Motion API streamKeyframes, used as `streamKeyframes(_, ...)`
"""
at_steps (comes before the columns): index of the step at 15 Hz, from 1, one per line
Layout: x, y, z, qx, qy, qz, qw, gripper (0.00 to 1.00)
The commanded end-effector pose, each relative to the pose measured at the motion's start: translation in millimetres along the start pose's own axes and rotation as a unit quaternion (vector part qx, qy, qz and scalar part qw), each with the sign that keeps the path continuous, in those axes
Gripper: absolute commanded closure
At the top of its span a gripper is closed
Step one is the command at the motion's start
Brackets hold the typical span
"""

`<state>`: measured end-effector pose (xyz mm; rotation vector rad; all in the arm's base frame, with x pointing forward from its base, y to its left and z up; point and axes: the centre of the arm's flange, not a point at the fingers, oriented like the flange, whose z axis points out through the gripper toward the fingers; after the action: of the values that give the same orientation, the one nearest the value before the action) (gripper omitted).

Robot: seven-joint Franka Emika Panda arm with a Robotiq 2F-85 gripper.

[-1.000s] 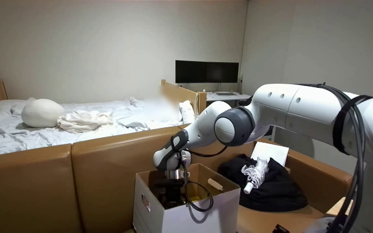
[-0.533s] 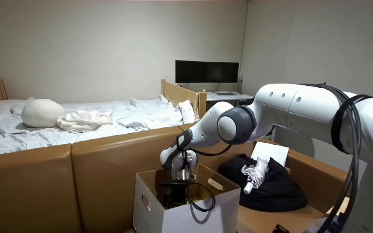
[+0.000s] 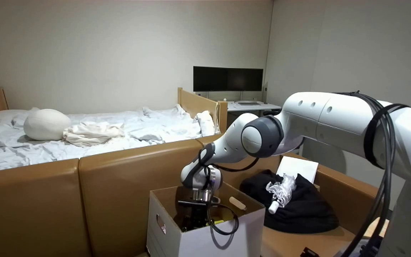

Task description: Take the umbrella and the jacket out of the box

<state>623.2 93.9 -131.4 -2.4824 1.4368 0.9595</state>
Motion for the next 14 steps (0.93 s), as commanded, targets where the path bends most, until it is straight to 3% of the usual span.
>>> streamKeyframes(1,30.3,-8.2,12.1,0.051,-0.02,0.035,0.9979,0.0)
streamKeyframes(7,38.7,10.5,11.7,0.11,-0.044,0.075,0.9901,0.0)
streamKeyframes(10,47.6,9.3,11.8,0.101,-0.067,0.099,0.9877,0.0)
streamKeyframes(14,43.7,3.1,9.6,0.095,-0.056,0.092,0.9896,0.0)
